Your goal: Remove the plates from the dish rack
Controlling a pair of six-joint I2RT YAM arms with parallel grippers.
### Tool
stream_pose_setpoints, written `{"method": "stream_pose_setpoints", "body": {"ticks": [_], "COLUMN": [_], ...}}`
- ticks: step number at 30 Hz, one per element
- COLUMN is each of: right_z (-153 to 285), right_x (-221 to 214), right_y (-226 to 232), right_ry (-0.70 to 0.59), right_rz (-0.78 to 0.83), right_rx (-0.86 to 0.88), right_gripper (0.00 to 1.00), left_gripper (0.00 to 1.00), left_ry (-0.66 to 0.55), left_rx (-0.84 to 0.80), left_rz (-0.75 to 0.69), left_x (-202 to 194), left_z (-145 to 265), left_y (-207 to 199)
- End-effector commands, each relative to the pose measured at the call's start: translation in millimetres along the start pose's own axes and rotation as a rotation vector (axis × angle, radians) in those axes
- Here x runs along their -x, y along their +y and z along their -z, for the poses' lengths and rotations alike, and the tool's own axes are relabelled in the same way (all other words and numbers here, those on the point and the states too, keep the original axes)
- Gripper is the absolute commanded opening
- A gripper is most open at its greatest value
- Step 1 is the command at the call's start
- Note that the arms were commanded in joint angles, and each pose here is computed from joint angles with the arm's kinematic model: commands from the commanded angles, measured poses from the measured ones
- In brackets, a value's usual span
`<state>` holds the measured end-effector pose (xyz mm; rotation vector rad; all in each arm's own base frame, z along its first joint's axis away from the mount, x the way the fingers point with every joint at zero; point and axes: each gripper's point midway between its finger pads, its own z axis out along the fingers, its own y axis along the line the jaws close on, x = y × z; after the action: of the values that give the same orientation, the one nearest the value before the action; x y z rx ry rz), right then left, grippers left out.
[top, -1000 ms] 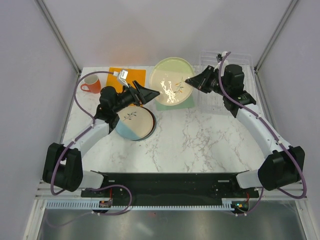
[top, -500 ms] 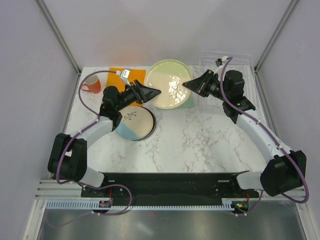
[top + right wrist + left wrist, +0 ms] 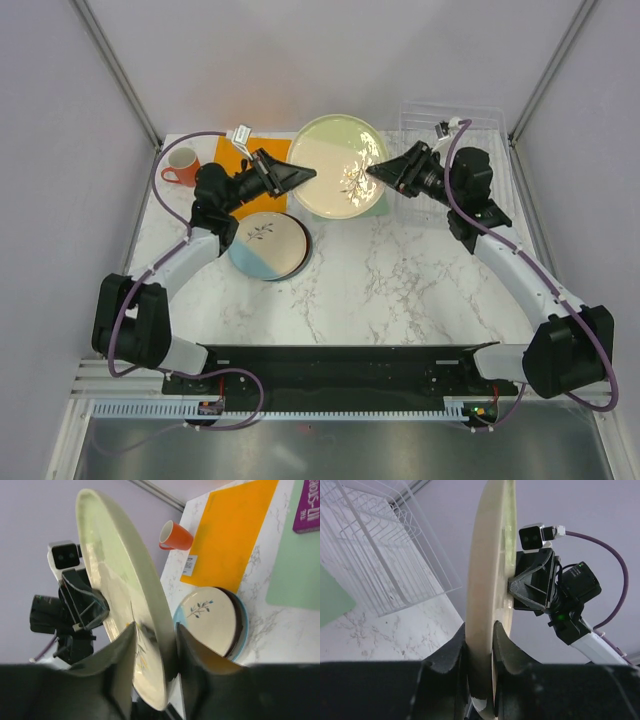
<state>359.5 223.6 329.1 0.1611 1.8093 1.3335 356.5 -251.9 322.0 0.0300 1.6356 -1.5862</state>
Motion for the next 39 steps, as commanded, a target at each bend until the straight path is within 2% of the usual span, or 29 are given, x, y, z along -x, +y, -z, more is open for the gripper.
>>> {"method": "stream_pose_setpoints", "body": {"ticks": [1, 4, 8, 15, 25, 29, 39], "right_z": [8, 11, 17, 28, 34, 35, 32], "right_x": [8, 15, 26, 42, 45, 45, 39], "right_y": [43, 33, 23, 9, -8, -12, -27], "right_ry": [-0.031, -0.06, -0.089, -0.129, -0.129, -0.128, -0.105], "right_rz": [0.053, 0.102, 0.177, 0.232, 0.244, 0.245, 0.234], "right_rx": [0.097, 0.02, -0.085, -0.186, -0.244, -0.256, -0.281], "right_gripper": [0.57, 0.69, 0.73, 0.75, 0.76, 0.75, 0.76], "left_gripper": [0.02, 0.02, 0.02, 0.02, 0.02, 0.02, 0.02], "left_ry": [-0.052, -0.064, -0.079, -0.098, -0.12, -0.107, -0.13], "left_rx": [0.043, 0.075, 0.124, 0.166, 0.249, 0.394, 0.642], "left_rz": [-0.242, -0.261, -0.287, -0.32, -0.364, -0.371, -0.421], "left_x": [13, 18, 28, 43, 61, 61, 64], "left_z": [2, 8, 19, 39, 55, 68, 105], "left_y": [5, 5, 8, -1, -12, 10, 35]}}
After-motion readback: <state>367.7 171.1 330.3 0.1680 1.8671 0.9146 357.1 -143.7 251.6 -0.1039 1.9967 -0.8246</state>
